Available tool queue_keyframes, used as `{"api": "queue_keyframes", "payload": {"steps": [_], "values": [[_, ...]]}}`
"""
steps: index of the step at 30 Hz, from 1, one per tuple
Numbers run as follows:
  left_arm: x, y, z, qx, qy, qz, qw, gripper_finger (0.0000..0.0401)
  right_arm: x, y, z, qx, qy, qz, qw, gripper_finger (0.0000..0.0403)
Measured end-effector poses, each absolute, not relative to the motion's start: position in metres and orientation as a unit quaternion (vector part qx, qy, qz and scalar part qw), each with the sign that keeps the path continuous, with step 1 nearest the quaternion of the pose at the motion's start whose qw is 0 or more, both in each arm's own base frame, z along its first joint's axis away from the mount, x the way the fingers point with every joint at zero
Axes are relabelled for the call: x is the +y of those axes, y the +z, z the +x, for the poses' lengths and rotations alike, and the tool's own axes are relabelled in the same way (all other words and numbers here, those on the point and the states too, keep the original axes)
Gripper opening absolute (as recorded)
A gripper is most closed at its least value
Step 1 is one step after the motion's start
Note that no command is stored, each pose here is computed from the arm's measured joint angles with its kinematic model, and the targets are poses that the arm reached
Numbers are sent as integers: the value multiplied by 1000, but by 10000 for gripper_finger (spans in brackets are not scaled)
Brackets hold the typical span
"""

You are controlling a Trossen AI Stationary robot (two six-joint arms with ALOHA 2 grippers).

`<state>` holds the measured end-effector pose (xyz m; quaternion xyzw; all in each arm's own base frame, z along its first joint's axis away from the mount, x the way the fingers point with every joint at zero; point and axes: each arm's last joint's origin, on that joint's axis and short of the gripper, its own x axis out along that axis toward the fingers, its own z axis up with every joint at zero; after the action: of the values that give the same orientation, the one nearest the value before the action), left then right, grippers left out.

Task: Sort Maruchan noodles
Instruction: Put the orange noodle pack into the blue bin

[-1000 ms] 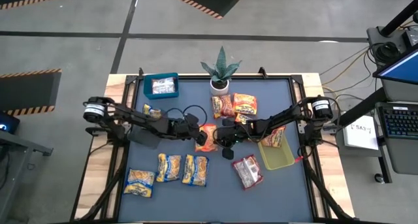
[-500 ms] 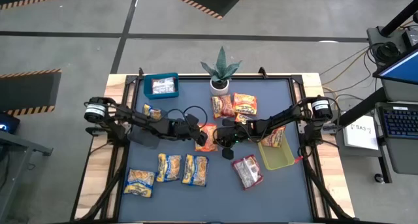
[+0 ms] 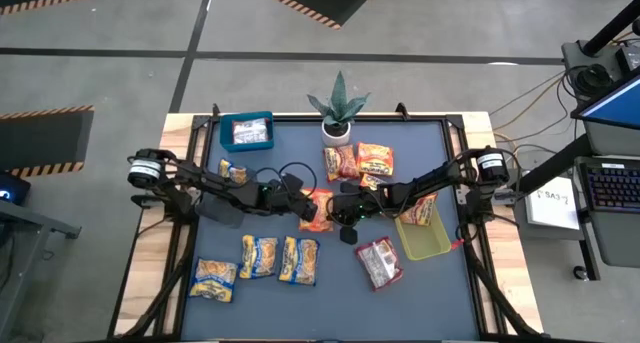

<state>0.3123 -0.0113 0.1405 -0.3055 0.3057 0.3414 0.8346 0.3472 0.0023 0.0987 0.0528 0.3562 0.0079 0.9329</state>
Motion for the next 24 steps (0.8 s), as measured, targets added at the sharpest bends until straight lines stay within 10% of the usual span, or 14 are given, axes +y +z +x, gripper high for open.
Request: {"api": "queue_keyframes", "payload": {"steps": [12, 24], "values": [[-14, 150, 312, 299, 324, -309, 843, 136, 2, 134, 341, 325, 14, 56, 944, 16], [-33, 168, 315, 290, 319, -221, 875, 110, 1, 181, 328, 282, 20, 56, 958, 111]]}}
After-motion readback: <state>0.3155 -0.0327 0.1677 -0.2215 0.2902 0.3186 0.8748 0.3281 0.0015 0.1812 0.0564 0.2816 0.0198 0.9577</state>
